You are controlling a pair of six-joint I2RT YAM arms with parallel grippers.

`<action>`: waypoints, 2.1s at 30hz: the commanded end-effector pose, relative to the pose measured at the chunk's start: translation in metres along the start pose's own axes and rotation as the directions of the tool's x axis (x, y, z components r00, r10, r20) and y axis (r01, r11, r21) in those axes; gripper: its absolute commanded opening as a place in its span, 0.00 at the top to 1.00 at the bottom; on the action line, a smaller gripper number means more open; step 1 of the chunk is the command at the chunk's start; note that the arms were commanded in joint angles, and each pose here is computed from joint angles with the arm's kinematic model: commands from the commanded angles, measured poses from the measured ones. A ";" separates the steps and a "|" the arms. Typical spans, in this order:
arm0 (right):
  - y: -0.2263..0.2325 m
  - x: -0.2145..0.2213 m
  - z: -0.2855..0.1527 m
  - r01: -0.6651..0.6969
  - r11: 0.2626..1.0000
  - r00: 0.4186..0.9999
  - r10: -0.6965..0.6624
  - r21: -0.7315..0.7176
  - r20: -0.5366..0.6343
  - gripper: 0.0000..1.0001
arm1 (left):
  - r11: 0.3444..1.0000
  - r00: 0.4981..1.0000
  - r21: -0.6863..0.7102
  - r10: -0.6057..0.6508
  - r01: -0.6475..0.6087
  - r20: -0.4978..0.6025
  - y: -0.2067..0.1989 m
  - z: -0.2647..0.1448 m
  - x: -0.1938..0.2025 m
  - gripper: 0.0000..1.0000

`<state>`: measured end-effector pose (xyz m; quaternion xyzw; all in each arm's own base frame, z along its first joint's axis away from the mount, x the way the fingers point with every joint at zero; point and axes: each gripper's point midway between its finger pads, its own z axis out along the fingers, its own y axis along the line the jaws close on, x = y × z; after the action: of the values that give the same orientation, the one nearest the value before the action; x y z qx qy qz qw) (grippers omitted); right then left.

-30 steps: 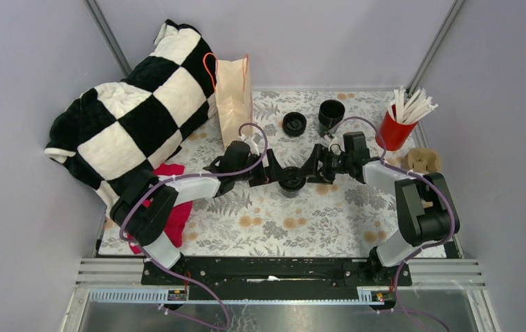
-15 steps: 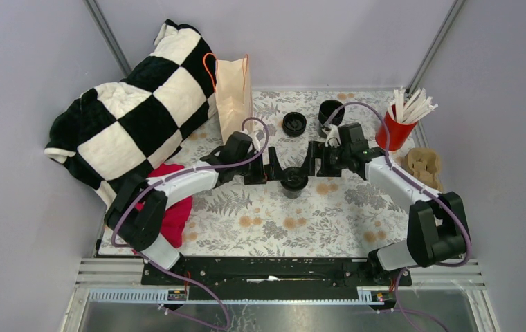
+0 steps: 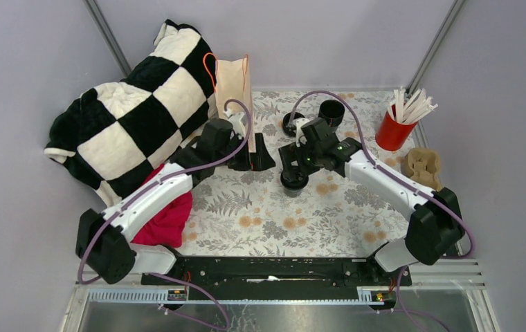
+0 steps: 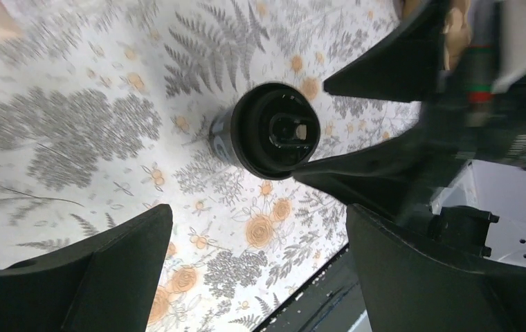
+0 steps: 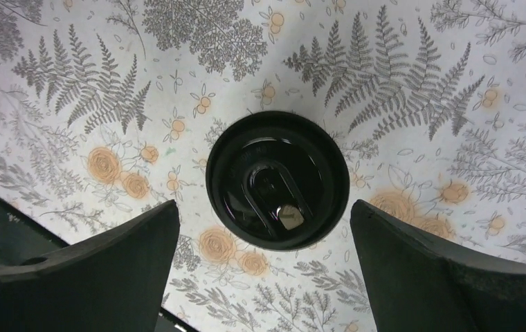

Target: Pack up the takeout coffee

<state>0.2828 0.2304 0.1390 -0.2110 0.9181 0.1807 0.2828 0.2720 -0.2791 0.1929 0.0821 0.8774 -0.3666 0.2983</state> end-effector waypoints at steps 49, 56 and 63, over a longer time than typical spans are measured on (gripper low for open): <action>-0.217 -0.019 -0.055 -0.469 0.721 0.883 0.398 0.510 0.249 0.36 | 0.965 0.921 -0.161 0.246 -0.205 0.303 0.017 -0.080 -0.072 0.01; -0.241 -0.013 -0.036 -0.506 0.692 0.858 0.467 0.515 0.215 0.35 | 0.969 0.923 -0.135 0.239 -0.207 0.302 0.013 -0.080 -0.070 0.01; -0.249 -0.010 -0.032 -0.485 0.678 0.864 0.469 0.553 0.182 0.29 | 0.970 0.921 -0.126 0.239 -0.209 0.307 0.011 -0.082 -0.070 0.01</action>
<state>0.3951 0.0110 0.1112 0.1306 0.9473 -0.0367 0.2901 0.2928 -0.2064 0.2516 0.1052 0.8406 -0.2785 0.4525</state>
